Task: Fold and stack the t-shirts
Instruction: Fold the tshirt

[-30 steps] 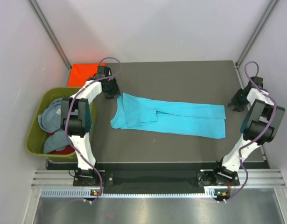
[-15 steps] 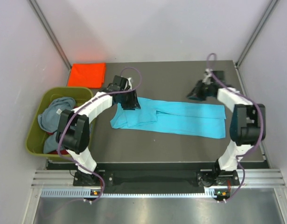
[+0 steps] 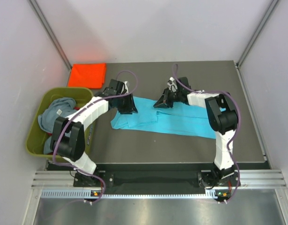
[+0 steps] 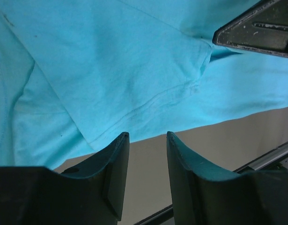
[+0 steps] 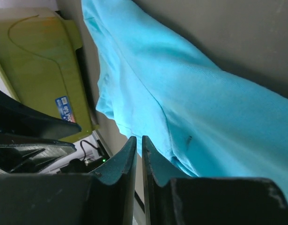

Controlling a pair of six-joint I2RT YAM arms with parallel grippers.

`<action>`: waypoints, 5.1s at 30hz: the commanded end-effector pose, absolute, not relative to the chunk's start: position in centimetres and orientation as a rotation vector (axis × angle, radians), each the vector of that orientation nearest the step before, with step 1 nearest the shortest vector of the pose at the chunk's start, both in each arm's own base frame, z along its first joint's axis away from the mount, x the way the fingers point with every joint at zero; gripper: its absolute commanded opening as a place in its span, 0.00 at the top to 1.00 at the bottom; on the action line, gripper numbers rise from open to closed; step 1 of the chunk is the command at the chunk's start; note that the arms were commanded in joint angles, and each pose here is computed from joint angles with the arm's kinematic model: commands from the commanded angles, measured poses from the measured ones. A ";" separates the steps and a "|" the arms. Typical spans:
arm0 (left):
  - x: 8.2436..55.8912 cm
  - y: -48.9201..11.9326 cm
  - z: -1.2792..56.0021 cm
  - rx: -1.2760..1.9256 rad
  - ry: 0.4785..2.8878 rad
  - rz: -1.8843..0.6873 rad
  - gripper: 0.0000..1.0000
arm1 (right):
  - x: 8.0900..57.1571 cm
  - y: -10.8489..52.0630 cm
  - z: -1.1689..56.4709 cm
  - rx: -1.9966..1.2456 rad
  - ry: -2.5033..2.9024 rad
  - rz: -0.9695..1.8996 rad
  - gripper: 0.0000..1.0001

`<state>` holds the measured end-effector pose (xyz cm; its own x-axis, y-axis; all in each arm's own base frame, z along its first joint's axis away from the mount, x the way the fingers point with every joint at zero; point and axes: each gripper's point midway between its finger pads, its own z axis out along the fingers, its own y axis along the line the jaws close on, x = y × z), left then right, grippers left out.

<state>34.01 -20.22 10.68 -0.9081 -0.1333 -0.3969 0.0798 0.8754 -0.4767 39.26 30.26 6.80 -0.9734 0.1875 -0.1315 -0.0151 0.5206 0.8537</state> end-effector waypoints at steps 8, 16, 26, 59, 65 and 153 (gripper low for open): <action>33.1 -19.6 12.0 -0.060 2.592 -0.688 0.57 | 37.6 31.8 5.4 0.110 2.557 1.512 0.90; 34.1 -19.2 14.3 -0.057 2.556 -0.660 0.57 | 36.8 31.4 4.3 0.089 2.601 1.474 0.90; 33.6 -17.7 16.0 -0.122 2.529 -0.639 0.53 | 38.5 29.1 10.4 -0.115 2.588 1.161 0.84; 27.0 -13.4 9.5 -0.903 2.424 -0.608 0.39 | 24.2 11.3 14.0 -0.055 2.516 0.758 0.00; 27.3 -12.3 8.1 -1.006 2.366 -0.535 0.33 | 23.5 12.9 14.5 -0.113 2.518 0.788 0.00; 32.5 -21.1 16.6 -0.669 2.303 -0.761 0.45 | 29.8 8.9 10.6 0.166 2.674 0.667 0.23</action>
<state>37.00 -17.21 20.00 -0.6002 -0.5061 -0.6194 -0.1423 0.8296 -0.5399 29.62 8.29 8.43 -0.9459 0.2067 -0.2501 0.0805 0.8963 0.4361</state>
